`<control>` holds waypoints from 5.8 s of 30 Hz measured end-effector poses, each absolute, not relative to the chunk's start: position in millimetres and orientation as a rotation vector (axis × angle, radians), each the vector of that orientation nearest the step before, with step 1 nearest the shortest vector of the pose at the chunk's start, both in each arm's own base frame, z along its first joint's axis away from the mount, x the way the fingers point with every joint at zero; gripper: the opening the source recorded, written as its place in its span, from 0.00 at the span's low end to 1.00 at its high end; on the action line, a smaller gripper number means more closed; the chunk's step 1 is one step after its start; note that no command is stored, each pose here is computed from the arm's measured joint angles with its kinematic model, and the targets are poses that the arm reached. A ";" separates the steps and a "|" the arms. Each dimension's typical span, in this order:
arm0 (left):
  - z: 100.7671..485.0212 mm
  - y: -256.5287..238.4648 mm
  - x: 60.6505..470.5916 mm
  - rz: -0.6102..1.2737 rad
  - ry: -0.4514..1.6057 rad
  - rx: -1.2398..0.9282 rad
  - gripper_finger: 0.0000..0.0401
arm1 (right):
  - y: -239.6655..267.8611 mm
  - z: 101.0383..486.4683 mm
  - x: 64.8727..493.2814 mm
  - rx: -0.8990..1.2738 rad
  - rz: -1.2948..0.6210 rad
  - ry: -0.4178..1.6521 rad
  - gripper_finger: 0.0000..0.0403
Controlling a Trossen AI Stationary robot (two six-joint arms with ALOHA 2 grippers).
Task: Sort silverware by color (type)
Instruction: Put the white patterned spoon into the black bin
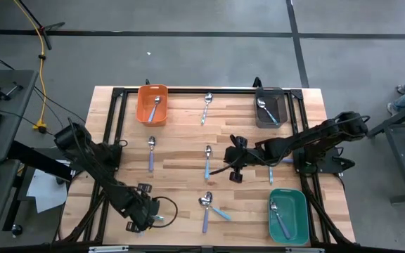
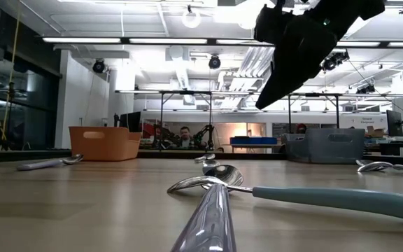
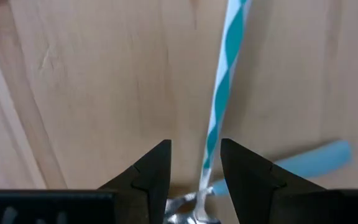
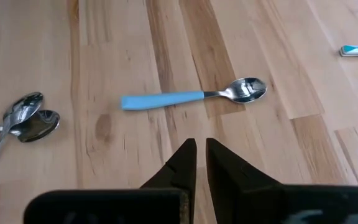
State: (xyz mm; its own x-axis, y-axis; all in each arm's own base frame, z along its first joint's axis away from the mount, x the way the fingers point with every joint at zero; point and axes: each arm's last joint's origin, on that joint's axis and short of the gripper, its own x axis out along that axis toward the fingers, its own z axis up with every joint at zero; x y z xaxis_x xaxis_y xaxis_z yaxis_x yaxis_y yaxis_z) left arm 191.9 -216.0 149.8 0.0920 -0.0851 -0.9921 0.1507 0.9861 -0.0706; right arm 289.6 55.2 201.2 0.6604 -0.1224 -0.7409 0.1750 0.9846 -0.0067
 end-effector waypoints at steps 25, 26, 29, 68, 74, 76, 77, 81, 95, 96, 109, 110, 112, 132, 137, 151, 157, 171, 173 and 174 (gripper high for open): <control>160.6 -208.5 185.6 -0.230 1.505 0.109 0.01 | 57.6 201.4 289.3 0.053 -0.173 0.827 0.05; 166.0 -205.6 185.5 -0.229 1.496 0.099 0.01 | 57.6 201.4 289.3 0.053 -0.173 0.827 0.05; 184.0 -196.0 187.5 -0.239 1.442 0.052 0.01 | 57.6 201.5 289.4 0.052 -0.173 0.825 0.05; 192.0 37.1 248.2 -0.045 0.724 -0.722 0.01 | 123.5 182.9 367.4 -1.009 -0.457 0.650 0.23; 185.8 46.2 251.9 -0.018 0.717 -0.742 0.01 | 126.5 164.3 398.0 -1.293 -0.485 0.787 0.33; 183.9 46.5 253.0 -0.020 0.719 -0.743 0.01 | 124.5 162.2 406.9 -1.323 -0.484 0.805 0.34; 183.2 46.8 254.4 -0.023 0.715 -0.740 0.01 | 122.6 162.7 411.1 -1.331 -0.488 0.811 0.34; 177.5 47.0 256.6 -0.026 0.735 -0.735 0.01 | 112.0 170.3 422.7 -1.343 -0.510 0.826 0.34; 172.8 47.5 261.6 -0.070 0.725 -0.719 0.01 | 79.1 175.9 436.8 -1.301 -0.423 0.826 0.29; 172.9 47.7 261.5 -0.073 0.724 -0.715 0.02 | 79.3 175.7 436.9 -1.300 -0.412 0.823 0.26; 173.2 50.1 261.5 -0.086 0.709 -0.635 0.06 | 75.5 170.7 433.9 -1.184 -0.412 0.835 0.01; 173.2 50.1 261.5 -0.090 0.707 -0.618 0.08 | 75.4 170.0 433.5 -1.170 -0.410 0.836 0.01; 173.6 50.1 261.6 -0.099 0.701 -0.585 0.12 | 74.2 168.3 432.6 -1.136 -0.408 0.840 0.01; 189.5 29.1 228.8 -0.031 0.480 -0.157 0.26 | 34.8 151.4 423.2 -0.351 -0.196 0.936 0.04; 180.1 12.6 199.2 -0.093 0.364 -0.114 0.22 | 14.8 158.5 436.1 -0.294 -0.130 0.806 0.17; 164.4 -2.1 158.1 -0.173 0.240 -0.029 0.19 | -15.5 142.5 457.8 -0.119 0.015 0.802 0.33; 161.5 -2.1 154.5 -0.172 0.238 -0.029 0.19 | -24.0 133.1 480.2 -0.138 0.040 0.929 0.33; 163.4 -2.1 154.9 -0.174 0.220 -0.012 0.19 | -32.9 129.4 504.6 -0.087 0.085 1.072 0.18; 163.5 -2.1 154.9 -0.174 0.219 -0.012 0.19 | -34.3 129.4 503.8 -0.067 0.086 1.081 0.11; 163.5 -2.1 154.9 -0.173 0.219 -0.012 0.19 | -34.8 128.6 503.0 -0.064 0.090 1.087 0.07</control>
